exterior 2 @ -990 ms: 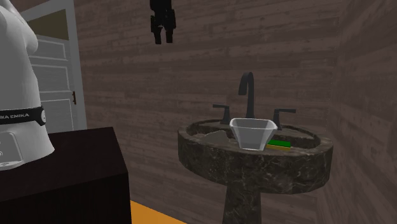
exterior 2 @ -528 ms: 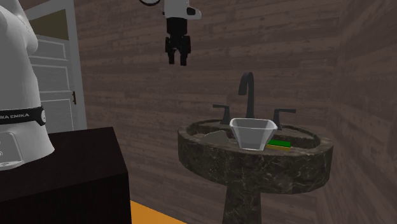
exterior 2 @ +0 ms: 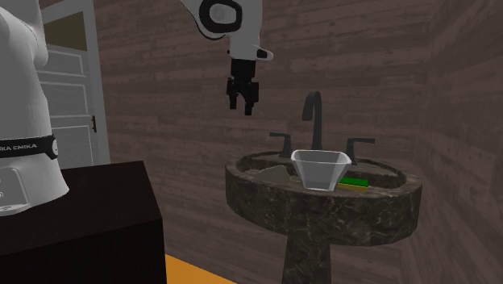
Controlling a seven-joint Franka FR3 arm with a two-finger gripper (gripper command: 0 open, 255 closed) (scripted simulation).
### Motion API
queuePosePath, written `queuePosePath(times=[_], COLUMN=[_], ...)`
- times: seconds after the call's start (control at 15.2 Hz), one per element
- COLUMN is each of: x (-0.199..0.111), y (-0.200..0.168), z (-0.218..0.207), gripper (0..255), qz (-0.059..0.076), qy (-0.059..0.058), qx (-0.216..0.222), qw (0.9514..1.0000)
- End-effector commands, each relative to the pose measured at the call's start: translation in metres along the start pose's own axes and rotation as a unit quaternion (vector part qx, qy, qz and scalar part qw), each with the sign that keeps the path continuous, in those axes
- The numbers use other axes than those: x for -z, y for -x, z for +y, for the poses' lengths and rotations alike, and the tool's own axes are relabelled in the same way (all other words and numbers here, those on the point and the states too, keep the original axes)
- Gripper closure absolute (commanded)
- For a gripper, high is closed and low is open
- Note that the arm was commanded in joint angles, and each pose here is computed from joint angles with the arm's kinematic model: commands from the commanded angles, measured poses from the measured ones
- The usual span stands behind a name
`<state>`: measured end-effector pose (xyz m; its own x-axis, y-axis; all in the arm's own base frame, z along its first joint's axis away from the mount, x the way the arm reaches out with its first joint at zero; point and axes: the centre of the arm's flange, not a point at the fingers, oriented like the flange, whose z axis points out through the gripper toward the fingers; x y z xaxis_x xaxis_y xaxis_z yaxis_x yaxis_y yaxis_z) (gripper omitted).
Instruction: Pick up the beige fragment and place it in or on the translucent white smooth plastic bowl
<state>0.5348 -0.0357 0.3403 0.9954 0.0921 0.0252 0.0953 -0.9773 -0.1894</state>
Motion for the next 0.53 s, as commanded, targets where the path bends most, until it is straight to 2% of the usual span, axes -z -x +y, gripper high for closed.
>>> queuePosePath(times=[0.0, 0.46], x=[-0.022, -0.104], y=[-0.015, -0.059], z=[0.01, 0.038], gripper=[0, 0], qz=[-0.004, -0.021], qy=[-0.005, -0.022], qx=[-0.003, -0.013], qw=[1.0, 0.9994])
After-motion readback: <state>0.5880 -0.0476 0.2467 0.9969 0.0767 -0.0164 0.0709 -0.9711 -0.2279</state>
